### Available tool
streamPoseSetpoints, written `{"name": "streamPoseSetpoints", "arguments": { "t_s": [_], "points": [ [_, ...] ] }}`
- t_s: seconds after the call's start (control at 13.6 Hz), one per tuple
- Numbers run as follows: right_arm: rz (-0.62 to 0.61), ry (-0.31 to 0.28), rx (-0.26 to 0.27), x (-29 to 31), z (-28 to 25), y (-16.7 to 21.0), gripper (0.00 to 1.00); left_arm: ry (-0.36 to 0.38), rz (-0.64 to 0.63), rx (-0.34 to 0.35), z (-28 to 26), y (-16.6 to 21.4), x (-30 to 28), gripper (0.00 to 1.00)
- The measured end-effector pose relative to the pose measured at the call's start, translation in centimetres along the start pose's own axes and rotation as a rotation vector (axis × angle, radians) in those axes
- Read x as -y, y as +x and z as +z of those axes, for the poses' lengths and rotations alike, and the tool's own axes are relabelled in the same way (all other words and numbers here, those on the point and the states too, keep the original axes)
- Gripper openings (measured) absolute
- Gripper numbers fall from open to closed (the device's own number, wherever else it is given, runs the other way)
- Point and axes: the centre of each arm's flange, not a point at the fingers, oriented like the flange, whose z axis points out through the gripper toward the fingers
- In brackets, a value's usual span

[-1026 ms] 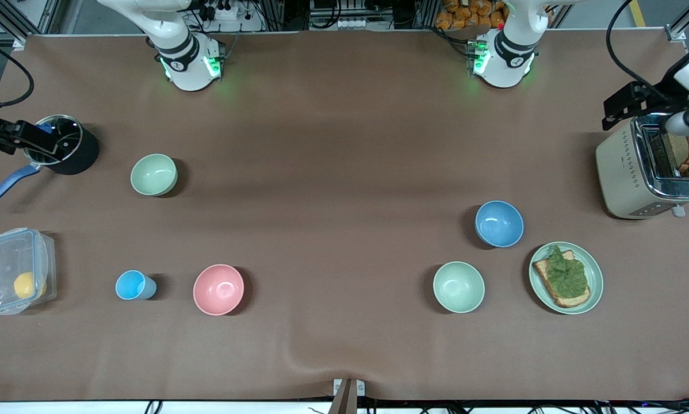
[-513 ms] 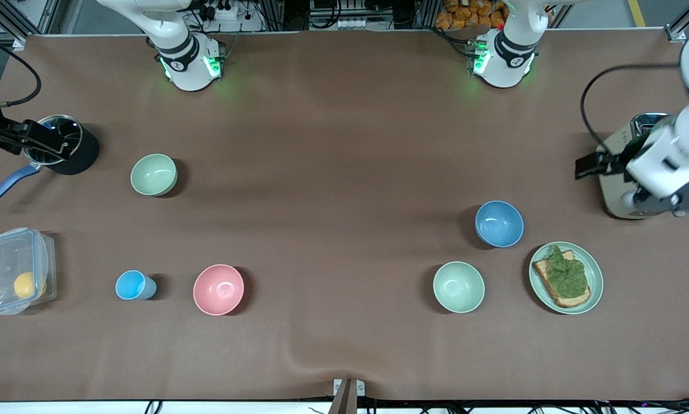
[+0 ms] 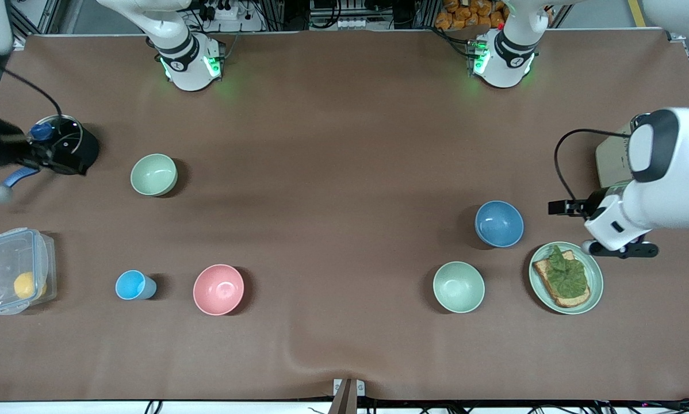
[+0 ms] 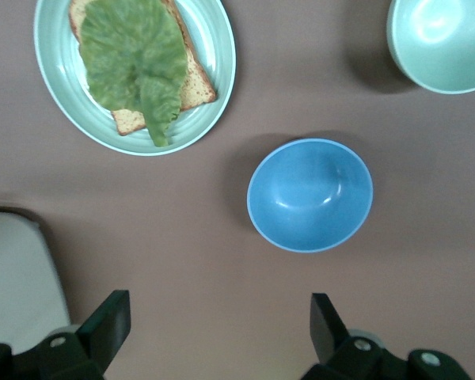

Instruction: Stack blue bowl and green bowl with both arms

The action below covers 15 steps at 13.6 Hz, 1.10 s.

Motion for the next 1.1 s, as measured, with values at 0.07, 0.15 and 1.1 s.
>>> {"name": "streamPoseSetpoints", "arguments": {
  "t_s": [0.07, 0.15, 1.1],
  "points": [
    [0.000, -0.001, 0.015, 0.1, 0.9, 0.6, 1.00, 0.000, 0.001, -0.017, 1.5, 0.1, -0.1, 1.00],
    [-0.001, -0.003, 0.031, 0.2, 1.5, 0.9, 1.00, 0.000, 0.003, -0.039, 3.3, 0.0, -0.2, 1.00],
    [-0.071, 0.001, 0.070, 0.0, 17.5, -4.6, 1.00, -0.015, -0.002, -0.072, 17.9, -0.8, 0.1, 1.00]
  ]
}}
